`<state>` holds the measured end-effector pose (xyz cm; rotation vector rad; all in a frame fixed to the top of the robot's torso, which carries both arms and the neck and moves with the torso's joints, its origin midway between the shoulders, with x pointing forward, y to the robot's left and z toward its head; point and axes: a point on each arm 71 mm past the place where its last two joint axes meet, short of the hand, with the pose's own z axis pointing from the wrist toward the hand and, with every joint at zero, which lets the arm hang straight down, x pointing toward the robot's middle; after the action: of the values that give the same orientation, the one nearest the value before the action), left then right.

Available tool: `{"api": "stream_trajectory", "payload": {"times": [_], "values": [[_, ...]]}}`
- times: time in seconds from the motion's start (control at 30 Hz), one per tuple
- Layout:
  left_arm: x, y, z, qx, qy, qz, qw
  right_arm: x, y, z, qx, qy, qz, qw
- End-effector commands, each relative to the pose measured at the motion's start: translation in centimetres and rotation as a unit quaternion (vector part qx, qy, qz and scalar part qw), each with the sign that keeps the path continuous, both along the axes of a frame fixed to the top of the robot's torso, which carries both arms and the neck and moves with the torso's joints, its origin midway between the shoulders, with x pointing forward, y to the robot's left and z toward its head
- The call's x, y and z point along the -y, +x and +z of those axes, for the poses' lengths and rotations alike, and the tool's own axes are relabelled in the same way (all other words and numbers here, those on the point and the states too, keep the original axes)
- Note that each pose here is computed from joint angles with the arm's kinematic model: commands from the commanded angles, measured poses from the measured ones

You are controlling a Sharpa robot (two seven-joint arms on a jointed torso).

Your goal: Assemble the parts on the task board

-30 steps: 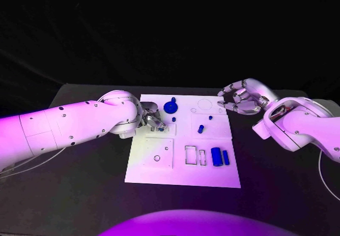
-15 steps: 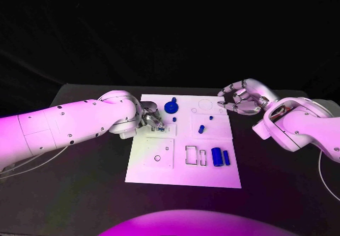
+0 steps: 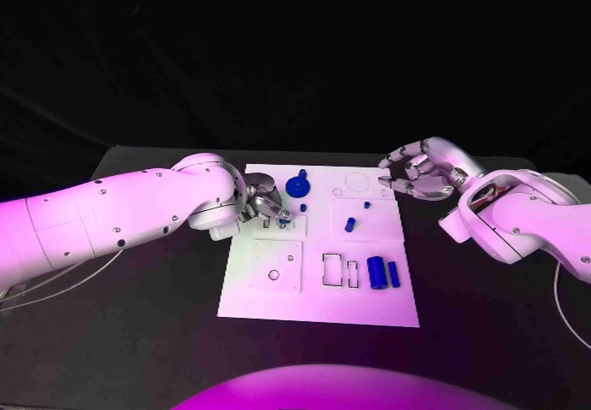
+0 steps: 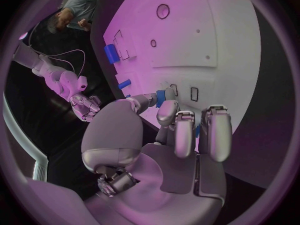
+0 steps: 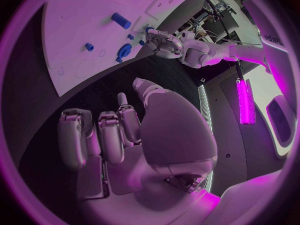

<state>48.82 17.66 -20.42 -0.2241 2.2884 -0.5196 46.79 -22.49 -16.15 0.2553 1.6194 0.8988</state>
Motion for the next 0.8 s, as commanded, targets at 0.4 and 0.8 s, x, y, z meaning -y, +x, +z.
{"api": "stream_trajectory", "payload": {"times": [0.4, 0.8], "values": [[0.0, 1.11, 2.92, -0.072, 0.030, -0.067, 0.995, -0.1, 0.0, -0.1, -0.004, -0.008, 0.007, 1.000], [0.6, 3.78, 3.40, -0.108, 0.067, -0.079, 0.989, -0.1, 0.0, -0.2, -0.004, -0.008, 0.005, 1.000]]}}
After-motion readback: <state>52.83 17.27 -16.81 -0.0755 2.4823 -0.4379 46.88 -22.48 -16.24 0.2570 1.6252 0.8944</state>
